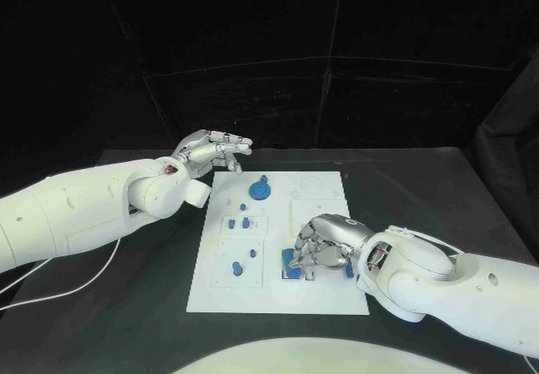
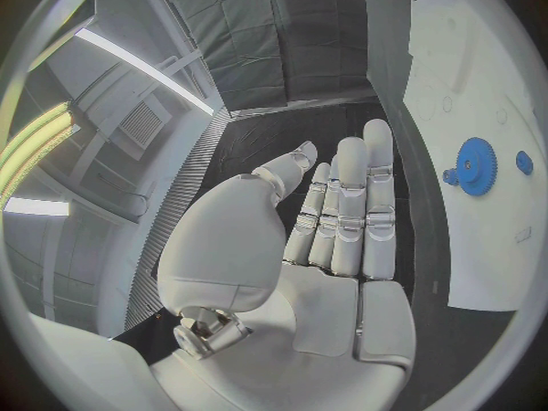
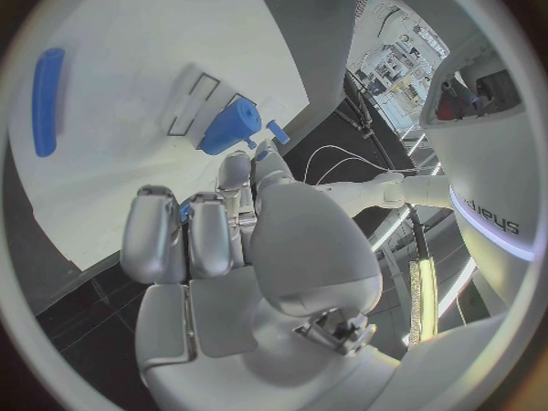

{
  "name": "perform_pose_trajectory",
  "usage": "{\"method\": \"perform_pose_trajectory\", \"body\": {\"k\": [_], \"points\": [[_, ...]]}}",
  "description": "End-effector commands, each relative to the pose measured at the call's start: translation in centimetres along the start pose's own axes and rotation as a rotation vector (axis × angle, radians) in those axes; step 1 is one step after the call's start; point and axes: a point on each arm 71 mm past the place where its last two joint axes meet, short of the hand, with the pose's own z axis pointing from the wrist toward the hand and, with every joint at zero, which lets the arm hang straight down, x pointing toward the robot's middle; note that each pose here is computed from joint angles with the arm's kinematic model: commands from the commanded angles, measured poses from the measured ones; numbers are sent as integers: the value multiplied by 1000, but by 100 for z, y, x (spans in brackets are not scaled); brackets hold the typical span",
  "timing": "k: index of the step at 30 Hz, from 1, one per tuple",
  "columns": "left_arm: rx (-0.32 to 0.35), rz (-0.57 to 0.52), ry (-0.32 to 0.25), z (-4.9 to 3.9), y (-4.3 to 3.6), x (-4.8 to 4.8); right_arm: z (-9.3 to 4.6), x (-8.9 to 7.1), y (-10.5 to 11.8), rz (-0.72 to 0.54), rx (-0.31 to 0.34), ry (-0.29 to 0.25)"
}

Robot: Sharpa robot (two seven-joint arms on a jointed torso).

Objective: Assemble the parts on the task board

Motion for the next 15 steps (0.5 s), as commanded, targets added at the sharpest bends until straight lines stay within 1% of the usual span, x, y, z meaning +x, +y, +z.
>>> {"method": "perform_pose_trajectory", "body": {"k": [1, 10, 15], "points": [[2, -7, 8, 3, -10, 6, -1, 31, 27, -9, -24, 47], [1, -7, 8, 4, -9, 8, 34, 45, 48, -35, -22, 50], [1, -6, 8, 2, -9, 7, 53, 71, 51, -56, -14, 79]]}}
